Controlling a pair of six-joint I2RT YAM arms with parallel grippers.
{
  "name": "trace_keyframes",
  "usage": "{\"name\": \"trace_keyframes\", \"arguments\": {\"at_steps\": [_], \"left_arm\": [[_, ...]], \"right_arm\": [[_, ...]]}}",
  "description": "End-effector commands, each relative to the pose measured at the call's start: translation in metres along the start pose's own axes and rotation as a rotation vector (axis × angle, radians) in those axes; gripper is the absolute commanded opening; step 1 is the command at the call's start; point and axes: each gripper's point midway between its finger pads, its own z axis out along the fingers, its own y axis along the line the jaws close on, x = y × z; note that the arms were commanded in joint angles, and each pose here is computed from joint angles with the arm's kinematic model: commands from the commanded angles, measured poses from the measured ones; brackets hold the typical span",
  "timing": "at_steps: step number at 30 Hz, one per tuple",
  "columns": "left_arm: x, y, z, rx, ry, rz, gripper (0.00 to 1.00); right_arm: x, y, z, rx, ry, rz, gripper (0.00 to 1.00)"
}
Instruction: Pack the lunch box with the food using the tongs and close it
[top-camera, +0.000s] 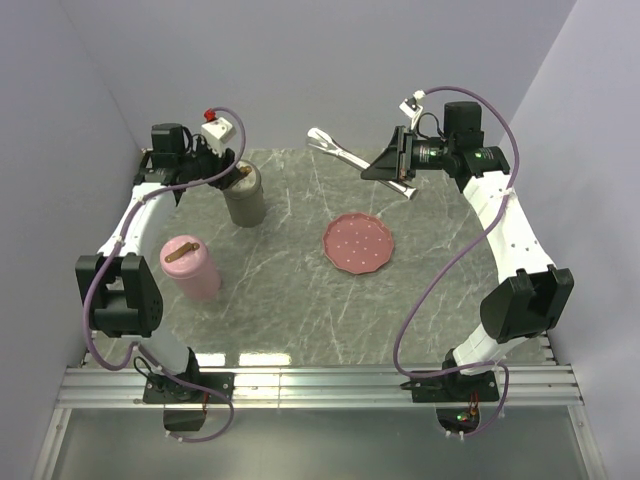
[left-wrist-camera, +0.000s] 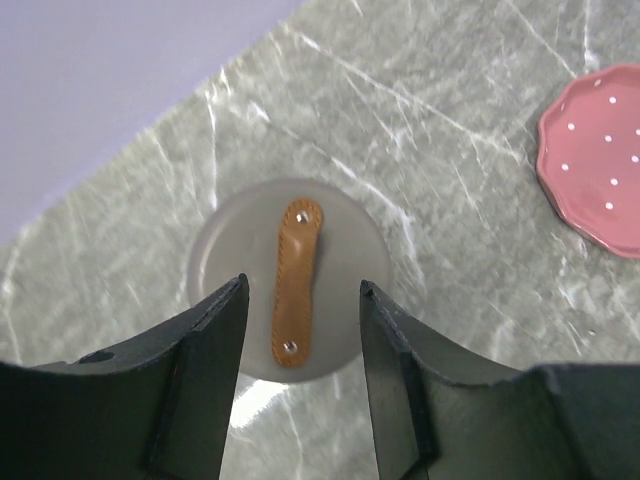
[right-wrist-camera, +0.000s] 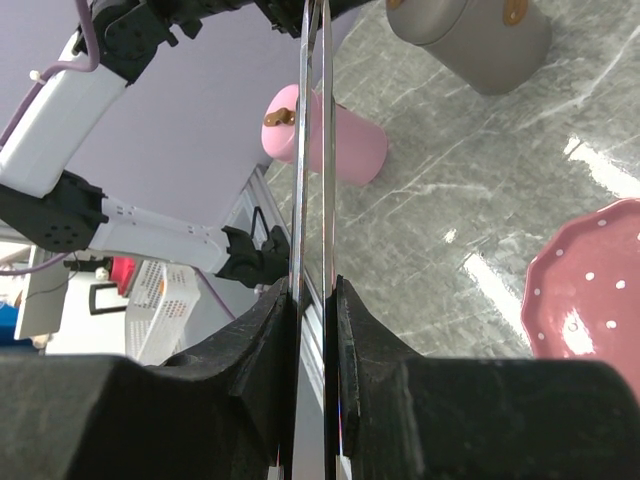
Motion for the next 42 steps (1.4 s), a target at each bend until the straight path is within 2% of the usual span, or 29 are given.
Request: {"name": "trace_keyframes", "arguments": {"at_steps": [1, 16, 28, 42], "left_arm": [[-0.026, 0.003, 0.002, 0.025, -0.101, 0.113, 0.54], [0.007, 0.015, 0.011, 0.029, -0.056, 0.112, 0.53], [0.017, 0.014, 0.015, 0.031, -0.051, 0.113, 0.53], [0.026, 0.016, 0.025, 0.036, -0.052, 0.111, 0.42]], "right_arm": [[-0.001, 0.005, -0.005, -0.02, -0.008, -0.031, 0.28], [-0.001, 0.001, -0.004, -0.024, -0.001, -0.016, 0.28], [0.0, 0.0, -0.003, -0.026, 0.001, -0.012, 0.28], [0.001, -0.002, -0.002, -0.035, 0.007, 0.003, 0.27]]}}
